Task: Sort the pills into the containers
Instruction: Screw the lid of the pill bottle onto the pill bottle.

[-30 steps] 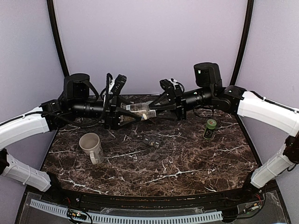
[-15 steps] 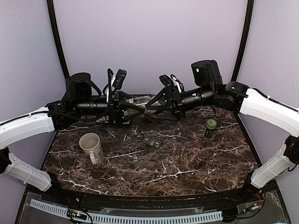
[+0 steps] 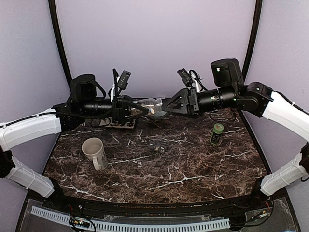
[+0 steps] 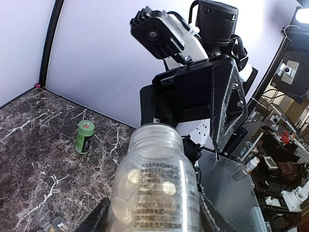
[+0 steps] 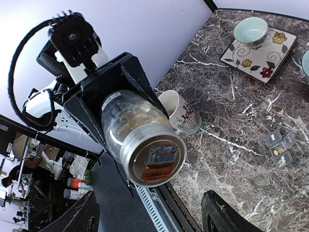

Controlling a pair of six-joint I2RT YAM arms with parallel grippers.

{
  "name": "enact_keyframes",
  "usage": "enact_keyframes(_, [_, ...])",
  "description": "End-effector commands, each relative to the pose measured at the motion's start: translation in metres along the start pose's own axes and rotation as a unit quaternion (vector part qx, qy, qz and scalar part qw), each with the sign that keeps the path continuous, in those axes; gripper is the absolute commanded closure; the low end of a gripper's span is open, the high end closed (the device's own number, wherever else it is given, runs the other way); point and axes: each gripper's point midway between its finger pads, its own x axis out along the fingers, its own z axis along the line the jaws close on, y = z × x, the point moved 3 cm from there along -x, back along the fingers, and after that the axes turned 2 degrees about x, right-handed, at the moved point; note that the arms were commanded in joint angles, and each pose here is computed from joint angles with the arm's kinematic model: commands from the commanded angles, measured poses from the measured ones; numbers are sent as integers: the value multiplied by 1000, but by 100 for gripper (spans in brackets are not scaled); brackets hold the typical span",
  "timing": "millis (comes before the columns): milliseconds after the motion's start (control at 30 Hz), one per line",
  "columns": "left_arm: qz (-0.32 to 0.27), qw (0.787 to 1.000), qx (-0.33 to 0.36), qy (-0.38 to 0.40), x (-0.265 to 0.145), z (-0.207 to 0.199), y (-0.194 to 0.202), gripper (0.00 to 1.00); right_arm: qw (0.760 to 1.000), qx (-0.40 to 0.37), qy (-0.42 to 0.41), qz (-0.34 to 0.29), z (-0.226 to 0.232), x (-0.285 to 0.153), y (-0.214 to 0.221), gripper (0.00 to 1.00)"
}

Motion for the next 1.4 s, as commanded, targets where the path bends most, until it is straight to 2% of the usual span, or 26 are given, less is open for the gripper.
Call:
enact_keyframes(0, [-10,998,-33,61,-2,-10,-6,100,997,-64,3,-39,9,-13,-9,27])
enact_keyframes(533, [14,981,-112,159,9,-13,-3,100,991,-119,25,-48,1,-10,-11,29])
enact_keyframes(1167, [22,977,-127,171,15,-6,-3,100,991,-133,-15,-11,20,4,0,34])
enact_keyframes(1267, [23,976,-127,174,15,-6,-3,100,991,-132,-12,-4,19,6,3,38])
enact_keyframes(1367, [23,976,-128,175,15,-5,-3,100,991,-130,-11,-2,18,7,3,50])
